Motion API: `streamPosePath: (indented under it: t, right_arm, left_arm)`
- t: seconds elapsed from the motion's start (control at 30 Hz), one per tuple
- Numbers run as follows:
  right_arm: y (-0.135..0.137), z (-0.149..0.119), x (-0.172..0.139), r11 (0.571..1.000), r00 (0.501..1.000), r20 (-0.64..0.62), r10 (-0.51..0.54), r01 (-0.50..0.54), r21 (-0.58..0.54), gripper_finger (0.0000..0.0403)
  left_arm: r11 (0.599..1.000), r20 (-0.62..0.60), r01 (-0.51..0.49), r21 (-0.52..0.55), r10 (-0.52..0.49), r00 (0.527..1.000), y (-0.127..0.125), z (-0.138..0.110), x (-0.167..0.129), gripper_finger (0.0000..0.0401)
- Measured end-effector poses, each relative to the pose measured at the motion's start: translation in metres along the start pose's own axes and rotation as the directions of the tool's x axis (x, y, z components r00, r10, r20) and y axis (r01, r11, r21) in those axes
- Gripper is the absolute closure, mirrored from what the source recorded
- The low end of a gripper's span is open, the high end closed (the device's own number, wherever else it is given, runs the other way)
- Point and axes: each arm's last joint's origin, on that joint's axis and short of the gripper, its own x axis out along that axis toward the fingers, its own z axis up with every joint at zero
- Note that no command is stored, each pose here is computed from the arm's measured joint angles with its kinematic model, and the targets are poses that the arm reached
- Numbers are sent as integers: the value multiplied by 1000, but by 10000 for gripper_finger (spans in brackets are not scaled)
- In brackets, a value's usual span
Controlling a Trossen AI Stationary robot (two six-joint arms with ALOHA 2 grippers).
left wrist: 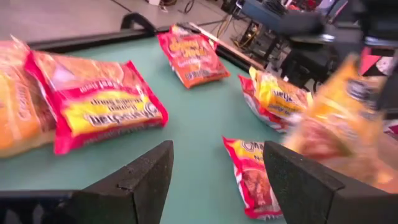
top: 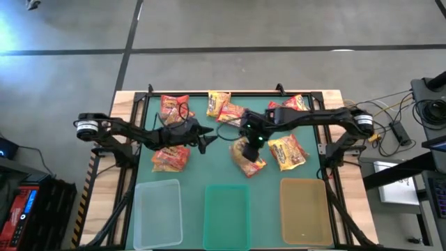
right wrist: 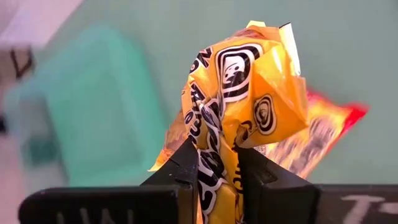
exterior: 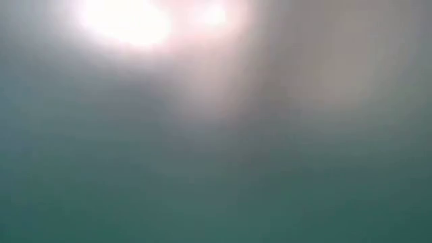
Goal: Sort Maruchan noodles
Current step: Put the yellow noodle pack into the orange bin
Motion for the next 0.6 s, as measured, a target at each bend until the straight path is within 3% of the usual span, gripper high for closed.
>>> streamPosePath:
  t: [0.4,0.47,0.6]
  right_arm:
    - [86,-68,-24,982,976,-164,141,-159,-100,355]
    - [97,-82,-21,988,972,-210,106,-127,-88,355]
    - [107,-113,-18,998,947,-318,-48,31,-59,355]
  left_arm:
    - [1000,-55,-28,8,28,998,3,-5,0,168]
    - [1000,-55,-26,6,26,998,3,-5,0,168]
    - [1000,-56,-25,-1,25,998,3,-6,0,168]
